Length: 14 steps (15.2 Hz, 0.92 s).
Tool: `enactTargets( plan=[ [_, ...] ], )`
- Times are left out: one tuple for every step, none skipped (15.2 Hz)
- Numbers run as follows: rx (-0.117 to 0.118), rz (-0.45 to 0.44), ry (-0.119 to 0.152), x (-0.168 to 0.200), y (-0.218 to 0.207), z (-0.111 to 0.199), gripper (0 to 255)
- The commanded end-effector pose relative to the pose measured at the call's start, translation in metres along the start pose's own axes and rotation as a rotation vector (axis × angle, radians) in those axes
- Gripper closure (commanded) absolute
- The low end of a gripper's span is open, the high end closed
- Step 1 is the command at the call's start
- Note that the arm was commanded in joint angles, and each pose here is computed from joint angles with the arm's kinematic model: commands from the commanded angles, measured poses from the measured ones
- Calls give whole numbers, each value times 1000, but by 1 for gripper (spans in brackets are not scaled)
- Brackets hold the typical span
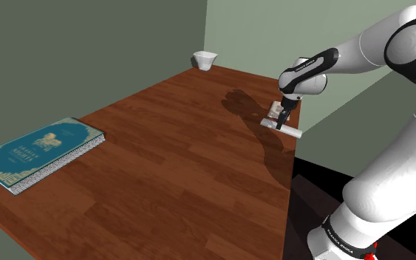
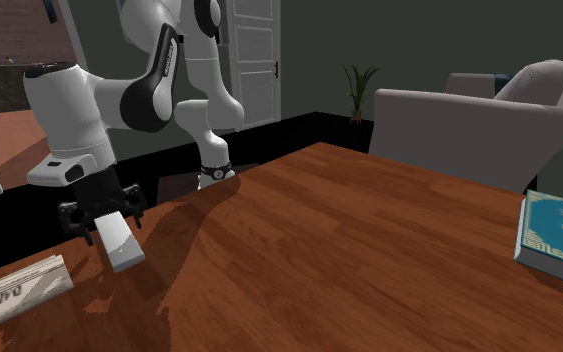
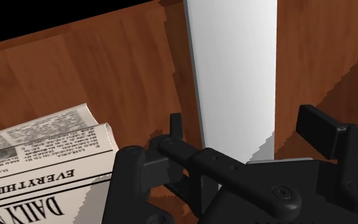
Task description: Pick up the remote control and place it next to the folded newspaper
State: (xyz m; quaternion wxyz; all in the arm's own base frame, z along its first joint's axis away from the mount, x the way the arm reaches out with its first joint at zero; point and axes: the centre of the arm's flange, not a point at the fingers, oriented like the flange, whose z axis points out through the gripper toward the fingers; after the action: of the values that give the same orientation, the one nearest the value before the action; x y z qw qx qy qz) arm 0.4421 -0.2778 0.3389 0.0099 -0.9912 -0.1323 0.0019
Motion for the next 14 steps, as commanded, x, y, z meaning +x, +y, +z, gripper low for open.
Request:
enactTargets(
  plan=[
    [0, 0, 0, 0, 0, 0, 0],
    [0, 0, 0, 0, 0, 0, 0],
    [0, 0, 0, 0, 0, -13, 0],
    [0, 0, 0, 0, 0, -26, 0],
    [0, 0, 0, 0, 0, -40, 0],
    [0, 0, 0, 0, 0, -50, 0],
    [0, 0, 0, 0, 0, -50, 0],
    [0, 0, 0, 0, 0, -50, 0],
    [0, 0, 0, 0, 0, -50, 0],
    [0, 0, 0, 0, 0, -50, 0],
    [0, 0, 0, 0, 0, -50, 0],
    [0, 0, 0, 0, 0, -50, 0],
    [0, 0, 0, 0, 0, -50, 0],
    [0, 0, 0, 0, 0, -50, 0]
  ],
)
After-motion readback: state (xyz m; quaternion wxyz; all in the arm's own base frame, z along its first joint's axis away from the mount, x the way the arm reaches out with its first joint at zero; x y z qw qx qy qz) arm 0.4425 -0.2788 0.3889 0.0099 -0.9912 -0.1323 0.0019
